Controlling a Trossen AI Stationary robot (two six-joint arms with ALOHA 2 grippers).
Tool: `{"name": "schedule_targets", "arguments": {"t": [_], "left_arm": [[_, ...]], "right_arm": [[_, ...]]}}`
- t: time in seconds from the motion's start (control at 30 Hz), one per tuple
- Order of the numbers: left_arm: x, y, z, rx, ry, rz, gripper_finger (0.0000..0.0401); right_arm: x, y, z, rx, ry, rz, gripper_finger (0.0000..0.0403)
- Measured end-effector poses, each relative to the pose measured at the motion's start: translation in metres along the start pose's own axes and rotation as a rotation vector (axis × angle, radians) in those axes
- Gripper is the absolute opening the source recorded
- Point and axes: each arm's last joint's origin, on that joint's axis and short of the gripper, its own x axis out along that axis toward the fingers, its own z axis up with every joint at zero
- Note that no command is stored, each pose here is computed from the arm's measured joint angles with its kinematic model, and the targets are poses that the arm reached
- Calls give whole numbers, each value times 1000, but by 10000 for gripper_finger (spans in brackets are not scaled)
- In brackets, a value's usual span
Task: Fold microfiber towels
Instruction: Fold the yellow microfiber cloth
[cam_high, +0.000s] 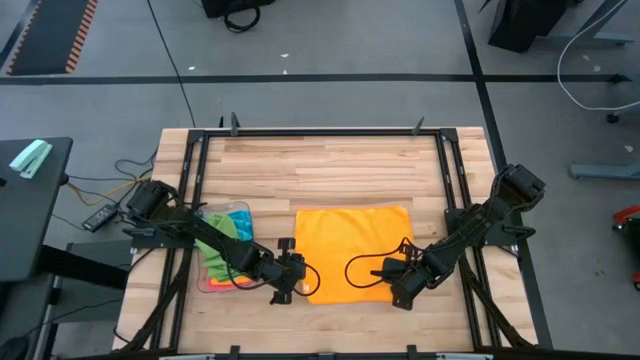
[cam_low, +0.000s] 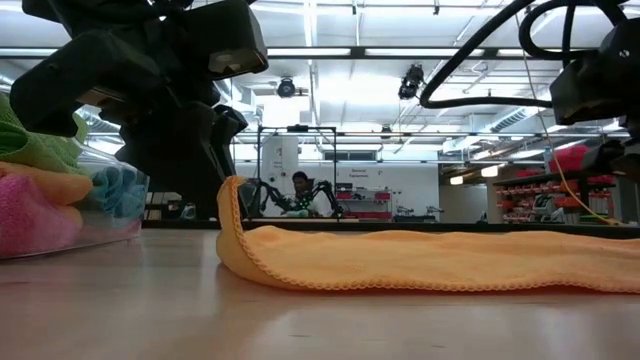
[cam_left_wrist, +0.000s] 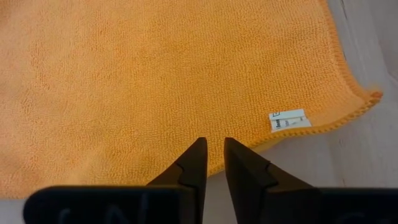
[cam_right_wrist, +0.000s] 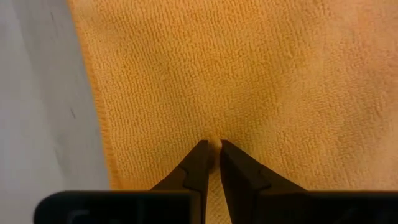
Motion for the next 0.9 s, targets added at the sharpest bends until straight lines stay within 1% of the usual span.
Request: {"name": "schedule_targets", "arguments": {"t": [0.13,0.27,0.4,0.57,0.67,0.77,0.9], "left_arm": [[0,0,0,0,-1,0,60],[0,0,0,0,-1,0,64],[0,0,0,0,-1,0,68],[0,0,0,0,-1,0,63],[0,0,0,-1,-1,0,59],[0,0,0,-7,-1,-1,57],[-1,-2,0,1,0,-6,57]], "right_arm": [[-1,0,0,-1,9,0,43],[-7,4,3,-6,54,3,43],[-18,7,7,-14,90,-40,43],[-28,12,13,-34,103,-55,43],[-31,17,17,-58,79,-31,43],[-33,22,22,-84,24,-2,43],[-34,30,30,-127,-86,54,43]]}}
